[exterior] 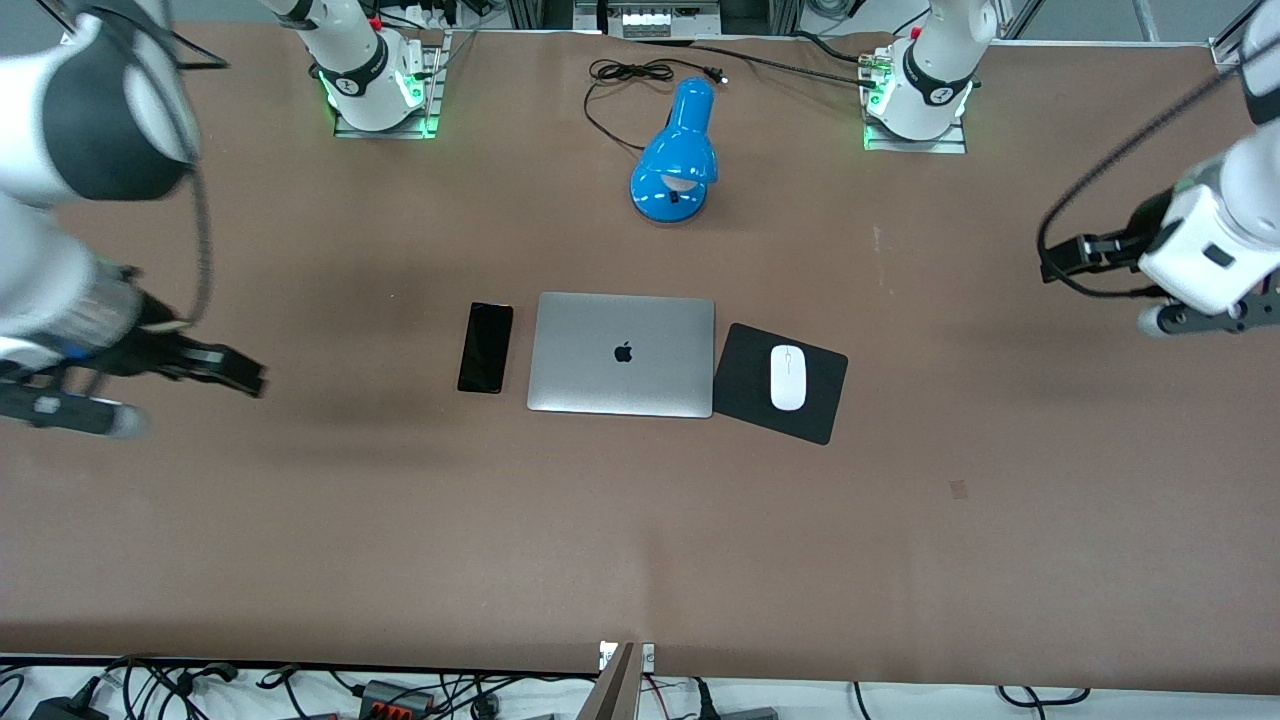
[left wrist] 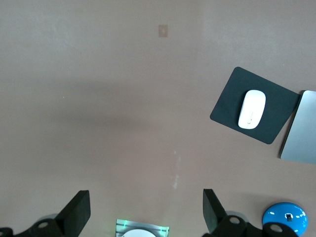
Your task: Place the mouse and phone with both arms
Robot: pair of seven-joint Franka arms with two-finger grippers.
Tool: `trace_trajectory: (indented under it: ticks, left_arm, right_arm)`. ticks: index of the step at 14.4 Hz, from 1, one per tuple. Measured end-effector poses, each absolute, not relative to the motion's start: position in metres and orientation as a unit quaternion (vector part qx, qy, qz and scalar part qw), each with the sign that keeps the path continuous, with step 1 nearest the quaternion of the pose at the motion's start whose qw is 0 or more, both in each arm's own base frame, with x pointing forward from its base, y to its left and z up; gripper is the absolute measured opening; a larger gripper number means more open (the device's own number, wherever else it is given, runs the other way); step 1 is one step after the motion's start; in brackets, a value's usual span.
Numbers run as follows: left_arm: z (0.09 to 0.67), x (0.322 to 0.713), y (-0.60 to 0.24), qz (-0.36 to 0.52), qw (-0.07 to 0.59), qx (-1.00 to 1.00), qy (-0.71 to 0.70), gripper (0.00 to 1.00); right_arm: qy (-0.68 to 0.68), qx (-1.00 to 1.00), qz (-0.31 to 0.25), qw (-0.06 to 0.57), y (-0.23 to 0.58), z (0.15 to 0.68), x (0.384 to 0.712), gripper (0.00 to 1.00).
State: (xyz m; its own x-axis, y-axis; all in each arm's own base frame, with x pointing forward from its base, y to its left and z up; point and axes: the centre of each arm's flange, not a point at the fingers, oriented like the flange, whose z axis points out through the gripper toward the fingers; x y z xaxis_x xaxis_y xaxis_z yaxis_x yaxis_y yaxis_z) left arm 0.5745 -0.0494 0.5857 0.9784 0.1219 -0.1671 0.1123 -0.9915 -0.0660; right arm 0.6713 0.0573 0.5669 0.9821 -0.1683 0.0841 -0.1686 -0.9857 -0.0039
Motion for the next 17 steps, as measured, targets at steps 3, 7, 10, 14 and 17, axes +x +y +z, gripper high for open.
trace_trajectory:
  ticks: [3,7,10,14,17]
  left_arm:
    - [0.59,0.544,-0.045,0.065,0.023,-0.995,-0.072,1.0]
    - [0.586,0.532,-0.03,0.038,0.019,-0.996,-0.076,1.0]
    - [0.585,0.532,-0.036,0.038,-0.004,-0.997,-0.063,1.0]
    - [0.583,0.532,-0.032,0.042,-0.014,-0.997,-0.06,1.0]
    - [0.582,0.532,-0.028,0.043,-0.015,-0.997,-0.062,1.0]
  right_arm:
    - [-0.051,0.997,0.049,0.007,-0.012,0.589,0.663,1.0]
    - [-0.022,0.999,0.037,0.009,-0.03,0.594,0.655,1.0]
    - [-0.018,0.999,0.027,0.008,-0.024,0.599,0.64,1.0]
    - [-0.012,0.999,0.038,0.01,-0.023,0.592,0.609,1.0]
    - [-0.005,0.999,0.039,0.011,-0.022,0.584,0.576,1.0]
